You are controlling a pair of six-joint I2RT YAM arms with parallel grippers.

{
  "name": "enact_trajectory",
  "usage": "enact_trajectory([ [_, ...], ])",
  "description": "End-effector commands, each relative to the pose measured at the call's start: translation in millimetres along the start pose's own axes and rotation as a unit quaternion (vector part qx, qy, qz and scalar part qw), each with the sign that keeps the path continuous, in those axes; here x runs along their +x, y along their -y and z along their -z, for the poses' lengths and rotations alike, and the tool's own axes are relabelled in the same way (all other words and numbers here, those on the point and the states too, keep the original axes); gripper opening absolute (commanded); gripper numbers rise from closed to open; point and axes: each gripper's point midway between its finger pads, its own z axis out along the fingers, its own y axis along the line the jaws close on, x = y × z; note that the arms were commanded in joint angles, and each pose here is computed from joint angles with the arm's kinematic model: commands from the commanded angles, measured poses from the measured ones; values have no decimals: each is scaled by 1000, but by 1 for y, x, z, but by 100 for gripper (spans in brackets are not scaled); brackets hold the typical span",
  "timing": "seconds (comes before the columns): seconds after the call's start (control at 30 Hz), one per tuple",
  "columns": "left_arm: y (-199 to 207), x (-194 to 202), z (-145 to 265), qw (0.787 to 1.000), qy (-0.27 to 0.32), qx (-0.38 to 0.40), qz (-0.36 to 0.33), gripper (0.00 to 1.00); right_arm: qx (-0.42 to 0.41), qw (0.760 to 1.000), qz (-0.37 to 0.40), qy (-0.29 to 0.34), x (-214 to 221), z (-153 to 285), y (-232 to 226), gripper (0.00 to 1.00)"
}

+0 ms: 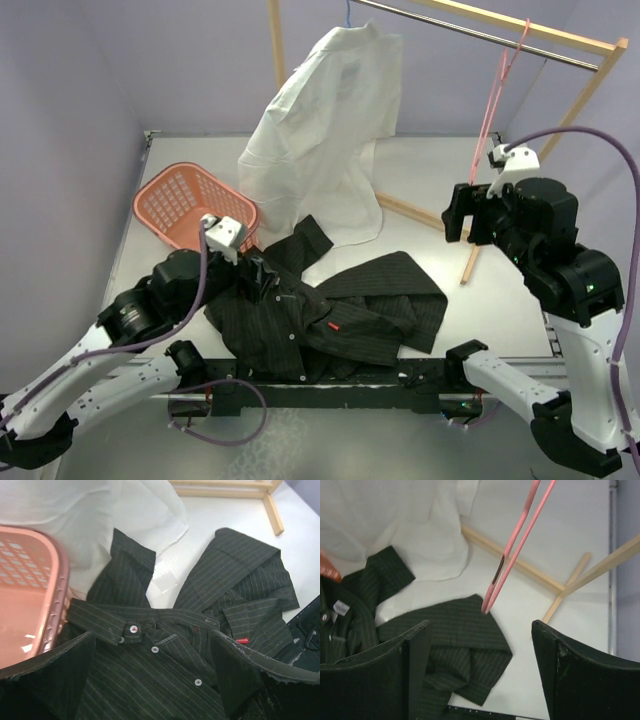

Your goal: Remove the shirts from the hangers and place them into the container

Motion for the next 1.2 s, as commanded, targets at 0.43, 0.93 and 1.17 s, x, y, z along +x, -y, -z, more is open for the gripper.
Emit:
enact_trajectory([
  [0.43, 34, 103, -66, 959, -193, -24, 206, 99, -104, 992, -30, -61, 88, -17, -37, 82],
  [0.93, 84, 187, -118, 944, -251, -167, 131, 99, -106, 993, -35, -43, 95, -19, -36, 79],
  [1.17, 94, 217, -140, 944, -256, -152, 144, 99, -97, 994, -34, -30, 96, -11, -30, 78],
])
